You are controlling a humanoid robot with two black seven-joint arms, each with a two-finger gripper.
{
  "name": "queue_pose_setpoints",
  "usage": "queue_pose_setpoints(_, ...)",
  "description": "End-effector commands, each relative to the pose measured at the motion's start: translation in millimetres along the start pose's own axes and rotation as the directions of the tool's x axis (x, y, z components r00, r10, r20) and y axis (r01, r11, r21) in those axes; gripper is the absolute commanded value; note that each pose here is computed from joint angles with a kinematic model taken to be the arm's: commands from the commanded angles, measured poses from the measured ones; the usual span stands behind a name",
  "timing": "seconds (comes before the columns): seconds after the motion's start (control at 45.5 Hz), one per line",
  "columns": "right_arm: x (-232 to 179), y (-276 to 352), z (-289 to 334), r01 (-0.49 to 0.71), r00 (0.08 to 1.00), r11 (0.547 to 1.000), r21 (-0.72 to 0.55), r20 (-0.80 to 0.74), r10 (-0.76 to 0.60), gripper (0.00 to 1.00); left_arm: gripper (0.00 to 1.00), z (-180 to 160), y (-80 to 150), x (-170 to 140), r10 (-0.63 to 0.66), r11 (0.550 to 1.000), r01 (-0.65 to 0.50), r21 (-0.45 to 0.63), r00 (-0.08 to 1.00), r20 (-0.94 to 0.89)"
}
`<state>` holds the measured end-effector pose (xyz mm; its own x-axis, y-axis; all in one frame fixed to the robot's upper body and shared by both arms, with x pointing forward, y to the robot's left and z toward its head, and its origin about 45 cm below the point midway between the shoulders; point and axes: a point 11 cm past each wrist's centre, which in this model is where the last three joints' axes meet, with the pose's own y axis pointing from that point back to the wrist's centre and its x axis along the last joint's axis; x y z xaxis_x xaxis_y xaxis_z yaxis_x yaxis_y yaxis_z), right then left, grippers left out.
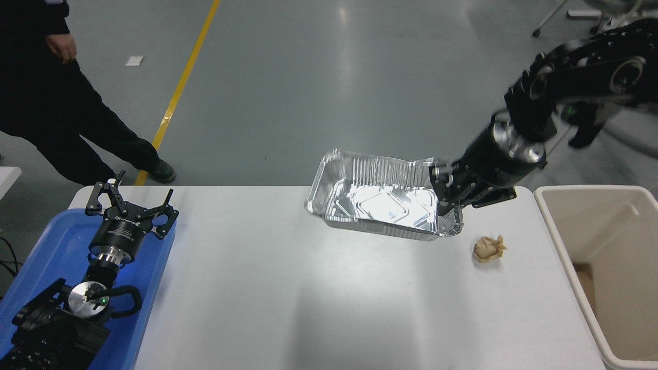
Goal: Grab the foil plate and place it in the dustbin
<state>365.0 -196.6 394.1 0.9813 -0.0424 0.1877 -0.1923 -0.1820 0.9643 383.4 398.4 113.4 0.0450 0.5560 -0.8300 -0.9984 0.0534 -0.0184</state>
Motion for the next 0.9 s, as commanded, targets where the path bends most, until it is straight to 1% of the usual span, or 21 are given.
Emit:
queue_pose_setpoints(0.0, 2.4, 43.1, -15.8, -0.080, 0.996, 0.997, -0.003, -0.044, 0.080, 0.00, 0.99, 0.1, 0.5, 0.5, 0.001, 1.000, -0.001, -0.001, 1.000, -0.001)
queue_pose_setpoints(0.22, 5.1, 45.0, -14.4, -0.090, 0.995, 0.996, -0.005, -0.040, 0.090, 0.00, 0.99, 0.1, 0.5, 0.5, 0.001, 1.000, -0.001, -0.001, 1.000, -0.001)
queue_pose_setpoints(0.44, 11.1, 51.9, 26.4, -0.113, 0.992, 0.990, -0.085, 0.054, 0.118, 0.00, 0.99, 0.5, 0.5, 0.5, 0.002, 1.000, -0.002, -0.004, 1.000, -0.001)
queue_pose_setpoints(0.593, 13.8, 68.9, 88.7, -0.151, 0.965, 0.984, -0.098, 0.202, 0.168, 0.00, 0.99, 0.6, 1.3, 1.5, 0.004, 1.000, -0.004, -0.005, 1.000, -0.001)
queue_pose_setpoints(0.681, 14.0, 78.9, 128.3, -0.175, 0.937, 0.975, -0.137, 0.282, 0.207, 0.00, 0.99, 0.6, 1.3, 1.5, 0.004, 1.000, -0.004, -0.005, 1.000, -0.001)
queue_pose_setpoints(0.813, 4.0, 88.4, 188.4, -0.182, 0.891, 0.964, -0.194, 0.382, 0.246, 0.00, 0.99, 0.7, 1.3, 1.5, 0.005, 1.000, -0.005, -0.006, 1.000, -0.002)
queue_pose_setpoints(0.835, -1.0, 89.8, 207.6, -0.182, 0.876, 0.961, -0.208, 0.411, 0.254, 0.00, 0.99, 0.8, 1.3, 1.5, 0.005, 1.000, -0.005, -0.007, 1.000, -0.002)
queue_pose_setpoints(0.879, -8.1, 86.7, 225.9, -0.164, 0.865, 0.960, -0.226, 0.435, 0.250, 0.00, 0.99, 0.8, 1.3, 1.5, 0.005, 1.000, -0.005, -0.007, 1.000, -0.002)
